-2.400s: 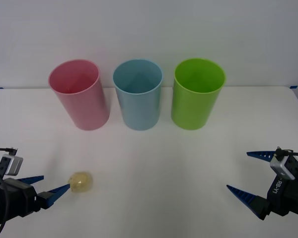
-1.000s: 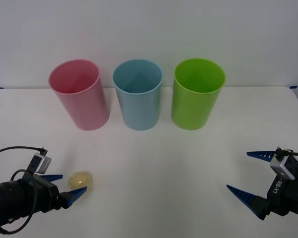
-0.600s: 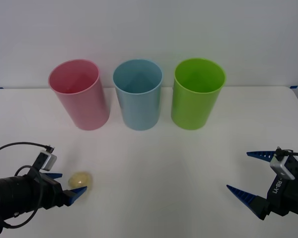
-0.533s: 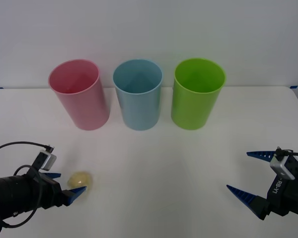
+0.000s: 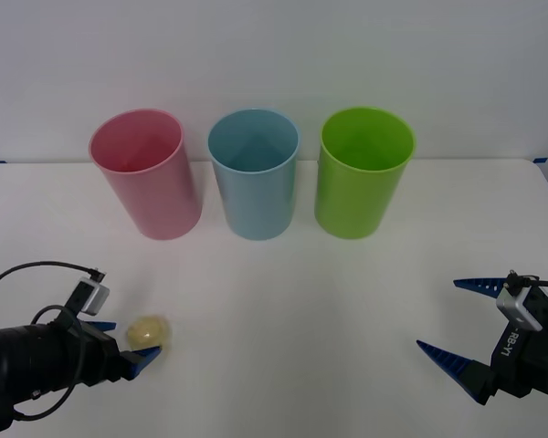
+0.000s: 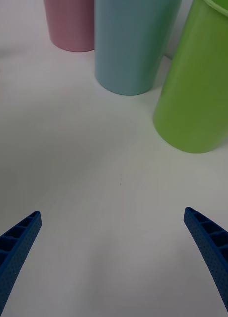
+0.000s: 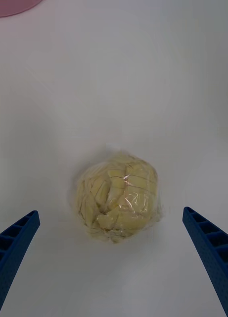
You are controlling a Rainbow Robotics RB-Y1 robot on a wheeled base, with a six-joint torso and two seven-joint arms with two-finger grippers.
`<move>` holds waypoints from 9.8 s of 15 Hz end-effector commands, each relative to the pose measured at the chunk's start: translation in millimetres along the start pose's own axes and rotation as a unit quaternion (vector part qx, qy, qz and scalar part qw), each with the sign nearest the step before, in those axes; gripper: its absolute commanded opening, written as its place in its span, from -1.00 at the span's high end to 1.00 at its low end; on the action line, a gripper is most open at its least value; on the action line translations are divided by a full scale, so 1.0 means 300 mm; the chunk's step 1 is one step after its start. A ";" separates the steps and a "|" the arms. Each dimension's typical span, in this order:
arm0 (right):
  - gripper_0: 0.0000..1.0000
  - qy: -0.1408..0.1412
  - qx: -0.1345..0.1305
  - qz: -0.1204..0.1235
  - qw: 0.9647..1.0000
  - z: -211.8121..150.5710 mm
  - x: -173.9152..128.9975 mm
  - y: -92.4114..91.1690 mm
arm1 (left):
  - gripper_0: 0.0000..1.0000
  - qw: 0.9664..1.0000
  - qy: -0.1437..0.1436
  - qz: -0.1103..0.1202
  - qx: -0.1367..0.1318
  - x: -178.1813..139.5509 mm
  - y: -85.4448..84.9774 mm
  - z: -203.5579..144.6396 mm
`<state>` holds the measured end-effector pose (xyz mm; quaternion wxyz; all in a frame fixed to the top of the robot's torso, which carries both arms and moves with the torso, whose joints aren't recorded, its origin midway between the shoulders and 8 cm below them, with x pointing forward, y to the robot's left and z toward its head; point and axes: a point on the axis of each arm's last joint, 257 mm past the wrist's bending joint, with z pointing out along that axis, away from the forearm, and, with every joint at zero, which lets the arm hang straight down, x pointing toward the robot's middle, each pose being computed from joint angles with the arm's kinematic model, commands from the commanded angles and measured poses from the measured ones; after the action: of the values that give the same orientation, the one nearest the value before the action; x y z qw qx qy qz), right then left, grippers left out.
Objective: Put cans in the blue bin and PET bottles in the pink bin and trash in the green bin.
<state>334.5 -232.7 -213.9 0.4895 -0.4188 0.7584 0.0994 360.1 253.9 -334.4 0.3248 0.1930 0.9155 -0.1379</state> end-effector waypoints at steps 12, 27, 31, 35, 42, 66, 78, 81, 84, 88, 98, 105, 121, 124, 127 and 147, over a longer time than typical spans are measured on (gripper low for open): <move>-1.00 0.000 0.000 0.000 1.000 0.000 0.000 0.000 | -1.00 1.000 0.000 0.016 -0.010 -0.026 0.025 0.098; -1.00 0.000 0.000 0.000 1.000 0.000 0.000 0.000 | 1.00 0.999 0.006 0.032 -0.002 -0.006 0.001 0.115; -1.00 0.000 0.000 0.000 1.000 0.000 0.000 0.000 | 1.00 0.999 0.006 0.053 -0.001 -0.002 0.001 0.117; -1.00 0.000 0.000 0.000 1.000 0.000 0.000 0.000 | 1.00 0.998 0.002 0.066 -0.001 -0.010 0.000 0.116; -1.00 0.000 0.000 0.000 1.000 0.000 0.000 0.000 | 1.00 0.998 -0.003 0.056 0.011 -0.018 -0.007 0.090; -1.00 0.000 0.000 0.000 1.000 0.000 0.000 0.000 | 1.00 0.935 -0.243 0.136 0.219 -0.288 -0.299 -0.148; -1.00 0.000 0.000 0.000 1.000 0.000 0.000 0.000 | 1.00 0.883 -0.389 0.127 0.228 -0.646 -0.451 -0.358; -1.00 0.000 0.000 0.000 1.000 0.000 0.000 0.000 | 1.00 0.873 -0.403 0.118 0.247 -0.733 -0.521 -0.415; -1.00 0.000 0.000 0.000 1.000 0.000 0.000 0.000 | 1.00 0.865 -0.432 0.089 0.241 -0.834 -0.566 -0.515; -1.00 0.000 0.000 0.000 1.000 0.000 0.000 0.000 | 1.00 0.837 -0.479 0.079 0.252 -0.996 -0.641 -0.604; -1.00 0.000 0.000 0.000 1.000 0.000 0.000 0.000 | 1.00 0.828 -0.502 0.059 0.243 -1.393 -0.686 -0.457; -1.00 0.000 0.000 0.000 1.000 0.000 0.000 0.000 | 1.00 0.836 -0.474 0.057 0.269 -1.516 -0.767 -0.341; -1.00 0.000 0.000 0.000 1.000 0.000 0.000 0.000 | 1.00 0.892 -0.379 0.071 0.236 -1.653 -0.906 0.038; -1.00 0.000 0.000 0.000 1.000 0.000 0.000 0.000 | 1.00 0.902 -0.361 0.075 0.224 -1.653 -0.921 0.100; -1.00 0.000 0.000 0.000 1.000 0.000 0.000 0.000 | 1.00 0.910 -0.347 0.081 0.211 -1.654 -0.929 0.157; -1.00 0.000 0.000 0.000 1.000 0.000 0.000 0.000 | 1.00 0.941 -0.260 0.084 0.202 -1.515 -0.898 0.310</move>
<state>334.5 -232.7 -213.9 0.4895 -0.4188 0.7583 0.0994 616.2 -140.2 -74.6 0.5184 0.2872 0.7317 -0.3368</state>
